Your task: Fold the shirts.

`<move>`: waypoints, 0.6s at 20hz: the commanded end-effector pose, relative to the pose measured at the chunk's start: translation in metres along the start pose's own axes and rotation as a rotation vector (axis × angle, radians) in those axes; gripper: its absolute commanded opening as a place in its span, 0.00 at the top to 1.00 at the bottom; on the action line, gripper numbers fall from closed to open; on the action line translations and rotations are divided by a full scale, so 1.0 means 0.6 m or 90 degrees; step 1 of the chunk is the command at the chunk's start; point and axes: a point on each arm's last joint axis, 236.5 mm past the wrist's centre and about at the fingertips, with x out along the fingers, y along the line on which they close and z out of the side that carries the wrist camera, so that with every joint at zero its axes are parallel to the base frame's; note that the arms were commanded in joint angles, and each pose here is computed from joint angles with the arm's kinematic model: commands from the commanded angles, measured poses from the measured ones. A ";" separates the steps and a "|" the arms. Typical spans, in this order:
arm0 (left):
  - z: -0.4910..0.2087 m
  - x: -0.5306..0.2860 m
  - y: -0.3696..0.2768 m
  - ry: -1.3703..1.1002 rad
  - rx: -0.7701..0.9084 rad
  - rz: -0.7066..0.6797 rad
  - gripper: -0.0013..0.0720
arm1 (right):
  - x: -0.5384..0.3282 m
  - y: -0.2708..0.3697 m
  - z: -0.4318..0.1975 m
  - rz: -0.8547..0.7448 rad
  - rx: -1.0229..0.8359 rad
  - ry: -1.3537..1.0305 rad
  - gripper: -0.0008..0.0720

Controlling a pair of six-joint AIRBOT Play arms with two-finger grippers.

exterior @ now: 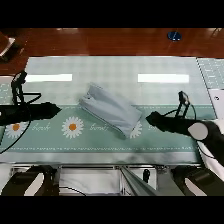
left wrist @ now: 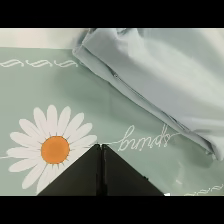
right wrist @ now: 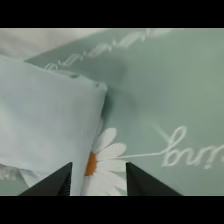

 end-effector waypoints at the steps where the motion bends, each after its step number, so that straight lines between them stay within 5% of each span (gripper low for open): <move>1: -0.006 0.009 -0.009 0.004 0.003 -0.006 0.96 | 0.052 -0.012 -0.042 0.044 0.128 0.004 0.42; 9: -0.014 0.017 -0.004 0.011 -0.006 -0.004 0.96 | 0.139 0.034 -0.075 0.062 0.112 0.105 0.42; 12: -0.013 0.017 -0.003 0.010 -0.006 -0.003 0.96 | 0.163 0.078 -0.088 0.096 0.064 0.169 0.59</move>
